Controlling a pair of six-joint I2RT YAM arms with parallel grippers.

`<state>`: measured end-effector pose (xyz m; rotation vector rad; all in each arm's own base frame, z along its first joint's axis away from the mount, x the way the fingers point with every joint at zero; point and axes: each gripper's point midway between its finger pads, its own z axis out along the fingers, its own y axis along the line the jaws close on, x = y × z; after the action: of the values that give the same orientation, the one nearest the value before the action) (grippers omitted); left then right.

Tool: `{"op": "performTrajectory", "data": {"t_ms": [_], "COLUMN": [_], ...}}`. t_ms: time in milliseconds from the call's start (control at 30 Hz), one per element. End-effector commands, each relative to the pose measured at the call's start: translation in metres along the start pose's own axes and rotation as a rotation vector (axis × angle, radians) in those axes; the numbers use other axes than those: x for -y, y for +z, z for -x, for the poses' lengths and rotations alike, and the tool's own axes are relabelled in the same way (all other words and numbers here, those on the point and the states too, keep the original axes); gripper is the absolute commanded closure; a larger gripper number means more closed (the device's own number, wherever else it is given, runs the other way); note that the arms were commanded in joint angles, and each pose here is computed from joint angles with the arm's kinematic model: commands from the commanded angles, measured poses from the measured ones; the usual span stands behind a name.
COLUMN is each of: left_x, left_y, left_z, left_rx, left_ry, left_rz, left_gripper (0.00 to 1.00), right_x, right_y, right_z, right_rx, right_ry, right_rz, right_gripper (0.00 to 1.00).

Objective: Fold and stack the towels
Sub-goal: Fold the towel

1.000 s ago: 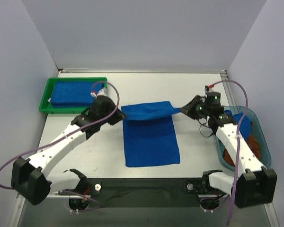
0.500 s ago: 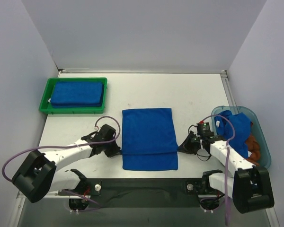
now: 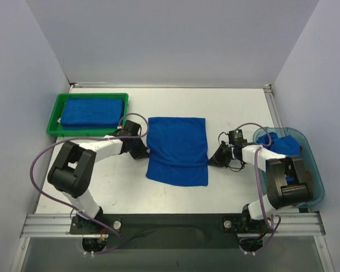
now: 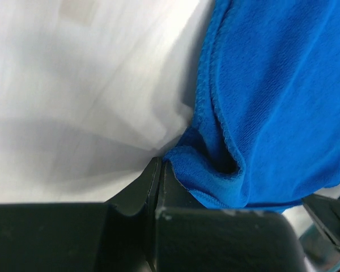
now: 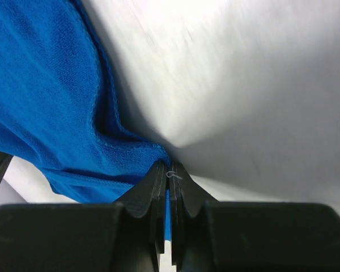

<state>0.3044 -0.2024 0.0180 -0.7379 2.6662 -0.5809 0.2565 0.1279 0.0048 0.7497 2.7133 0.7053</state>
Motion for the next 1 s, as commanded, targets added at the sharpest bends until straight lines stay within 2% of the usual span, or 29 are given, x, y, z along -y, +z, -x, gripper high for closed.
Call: {"op": "performTrajectory", "data": {"t_ms": [0,167,300,333,400,433,567,733,967], "left_x": [0.009,0.025,0.005,-0.017,-0.02,-0.036,-0.039,-0.021,0.029], "left_y": [0.016,0.022,0.011,0.012,0.002,0.003,-0.008,-0.024,-0.067], "left_z": [0.036,0.047,0.031,0.017,0.012,-0.001,-0.01,0.003,0.037], "left_rx": [0.035,0.013,0.003,-0.017,-0.002,-0.028,-0.016,0.026,0.116], "left_ry": [0.079,0.101,0.08,0.068,0.051,0.042,0.05,0.086,0.134], "left_rz": [0.035,0.04,0.061,0.101,0.074,0.096,0.071,0.034,-0.046], "left_gripper": [1.0,1.0,1.0,1.0,1.0,1.0,1.0,1.0,1.0], "right_x": [-0.013,-0.031,-0.021,-0.016,-0.005,-0.002,0.006,-0.011,-0.048], "right_y": [0.01,0.013,0.006,0.005,0.001,0.0,-0.007,-0.022,-0.064], "right_z": [0.045,0.069,0.056,0.052,0.04,0.037,0.029,0.037,0.057], "right_rx": [0.107,0.138,0.135,0.136,0.135,0.138,0.153,0.181,0.248], "right_ry": [-0.002,0.001,-0.002,-0.002,0.001,0.001,-0.012,-0.025,-0.069], "right_rz": [-0.026,-0.016,-0.021,-0.029,-0.04,-0.043,-0.045,-0.007,0.047], "right_gripper": [1.0,1.0,1.0,1.0,1.0,1.0,1.0,1.0,1.0]}}
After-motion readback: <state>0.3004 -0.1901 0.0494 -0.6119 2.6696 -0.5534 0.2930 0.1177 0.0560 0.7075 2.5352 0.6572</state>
